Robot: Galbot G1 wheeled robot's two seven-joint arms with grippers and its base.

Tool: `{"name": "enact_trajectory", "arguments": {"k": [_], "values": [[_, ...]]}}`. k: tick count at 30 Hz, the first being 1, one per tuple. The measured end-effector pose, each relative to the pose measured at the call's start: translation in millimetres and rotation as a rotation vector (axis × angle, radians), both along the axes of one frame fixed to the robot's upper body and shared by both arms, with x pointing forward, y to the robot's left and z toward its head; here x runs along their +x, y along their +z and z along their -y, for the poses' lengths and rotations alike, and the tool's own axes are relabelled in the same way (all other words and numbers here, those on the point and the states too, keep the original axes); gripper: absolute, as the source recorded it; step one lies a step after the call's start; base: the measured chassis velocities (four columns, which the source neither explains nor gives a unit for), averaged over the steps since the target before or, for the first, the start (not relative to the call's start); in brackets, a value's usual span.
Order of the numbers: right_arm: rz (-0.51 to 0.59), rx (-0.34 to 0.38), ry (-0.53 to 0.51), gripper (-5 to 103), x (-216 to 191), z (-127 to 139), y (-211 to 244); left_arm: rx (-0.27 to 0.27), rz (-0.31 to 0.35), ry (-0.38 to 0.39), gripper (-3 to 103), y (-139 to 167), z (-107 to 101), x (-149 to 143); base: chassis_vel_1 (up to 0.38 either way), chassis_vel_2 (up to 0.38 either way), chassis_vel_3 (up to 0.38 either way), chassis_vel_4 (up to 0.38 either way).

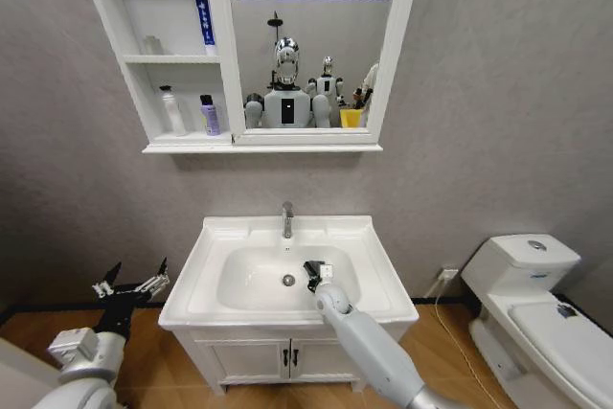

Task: Move facial cleanser and shampoo from washbasin to cabinet, then wipe washbasin with towel.

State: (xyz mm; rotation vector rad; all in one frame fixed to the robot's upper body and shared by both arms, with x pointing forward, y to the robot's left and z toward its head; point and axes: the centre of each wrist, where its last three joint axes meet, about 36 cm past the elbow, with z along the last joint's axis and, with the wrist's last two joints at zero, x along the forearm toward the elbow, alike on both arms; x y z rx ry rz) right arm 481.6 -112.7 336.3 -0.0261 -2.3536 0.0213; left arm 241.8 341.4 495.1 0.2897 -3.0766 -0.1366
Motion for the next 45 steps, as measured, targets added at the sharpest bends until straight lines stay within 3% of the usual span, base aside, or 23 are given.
{"name": "enact_trajectory", "arguments": {"k": [19, 33, 36, 41, 43, 45], "values": [[0.051, -0.053, -0.035, 6, 6.3, 49.4, 33.6, 0.000, 0.000, 0.000, 100, 0.0, 0.0, 0.0, 0.000, 0.000, 0.000, 0.000], [0.296, -0.167, -0.037, 6, 38.4, 96.0, 63.6, 0.000, 0.000, 0.000, 100, 0.0, 0.0, 0.0, 0.000, 0.000, 0.000, 0.000], [0.360, -0.172, -0.041, 6, 58.1, 119.4, 65.9, 0.000, 0.000, 0.000, 100, 0.0, 0.0, 0.0, 0.000, 0.000, 0.000, 0.000], [0.367, -0.186, -0.044, 3, 70.5, 138.4, 60.2, 0.000, 0.000, 0.000, 100, 0.0, 0.0, 0.0, 0.000, 0.000, 0.000, 0.000], [0.363, -0.192, -0.047, 7, 72.6, 142.6, 58.2, 0.000, 0.000, 0.000, 100, 0.0, 0.0, 0.0, 0.000, 0.000, 0.000, 0.000], [0.357, -0.196, -0.046, 18, 76.6, 149.1, 51.1, 0.000, 0.000, 0.000, 100, 0.0, 0.0, 0.0, 0.000, 0.000, 0.000, 0.000]]}}
